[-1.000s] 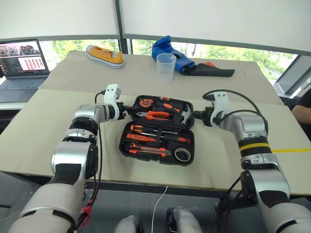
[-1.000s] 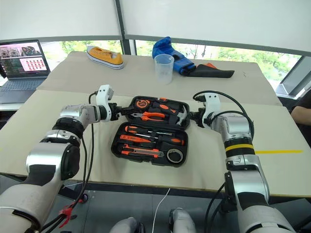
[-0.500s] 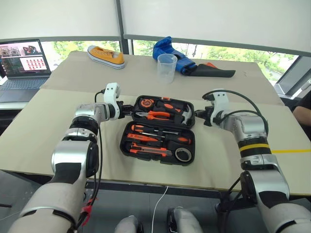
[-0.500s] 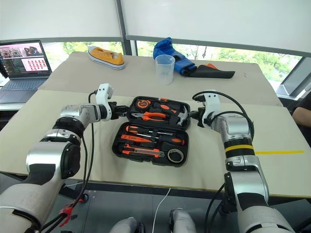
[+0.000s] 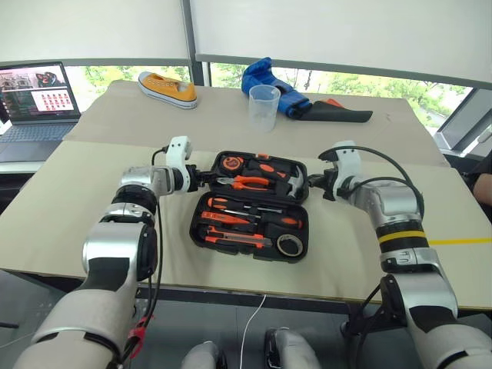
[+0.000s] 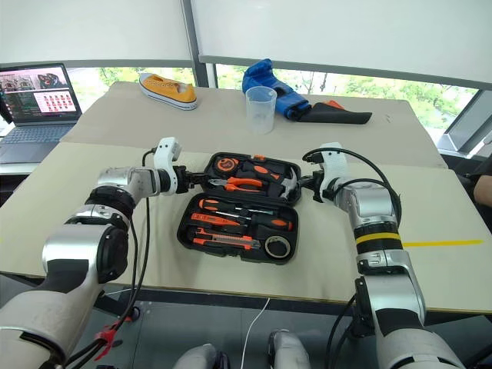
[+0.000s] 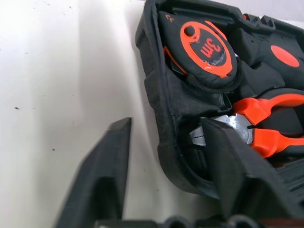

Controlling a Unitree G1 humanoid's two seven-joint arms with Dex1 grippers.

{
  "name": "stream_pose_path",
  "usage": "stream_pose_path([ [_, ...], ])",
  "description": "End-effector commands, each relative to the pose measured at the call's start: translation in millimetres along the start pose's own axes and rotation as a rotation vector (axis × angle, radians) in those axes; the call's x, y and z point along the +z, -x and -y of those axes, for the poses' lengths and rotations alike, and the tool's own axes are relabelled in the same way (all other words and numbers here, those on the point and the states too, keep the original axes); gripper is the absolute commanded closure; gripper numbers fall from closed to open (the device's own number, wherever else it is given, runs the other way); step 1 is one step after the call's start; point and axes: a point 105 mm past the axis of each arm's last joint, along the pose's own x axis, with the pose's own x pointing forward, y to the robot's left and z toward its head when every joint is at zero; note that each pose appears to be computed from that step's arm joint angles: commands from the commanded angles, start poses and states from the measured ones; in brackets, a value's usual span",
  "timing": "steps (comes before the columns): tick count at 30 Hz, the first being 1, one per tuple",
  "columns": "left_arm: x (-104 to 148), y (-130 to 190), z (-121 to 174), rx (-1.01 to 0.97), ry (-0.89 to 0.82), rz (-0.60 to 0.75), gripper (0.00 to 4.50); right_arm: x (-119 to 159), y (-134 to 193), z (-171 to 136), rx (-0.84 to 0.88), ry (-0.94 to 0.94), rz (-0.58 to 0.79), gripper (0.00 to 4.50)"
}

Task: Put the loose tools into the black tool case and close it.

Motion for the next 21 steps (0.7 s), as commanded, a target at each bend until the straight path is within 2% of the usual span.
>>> stream_pose_path([
  [1,20,1,8,-0.007,0.002,0.046,2.35,9,3,-5,0.021,0.023,0.042,4.5],
  [3,17,1,6,0.012,0.0,0.034,2.74,9,4,-6,0.025,0.027,0.046,4.5],
  [8,16,2,3,0.019,0.056,0.044,4.49,10,5,-10,0.038,0.067,0.056,4.5],
  [16,21,4,10,-0.051,0.056,0.065,4.49,17,10,-14,0.057,0.068,0.109,4.5],
  [18,30,6,18,-0.113,-0.021,0.109,4.49,26,12,-12,0.042,0.065,0.159,4.5],
  [21,54,12,31,-0.189,-0.124,0.246,4.49,52,20,-11,-0.008,0.155,0.297,4.5],
])
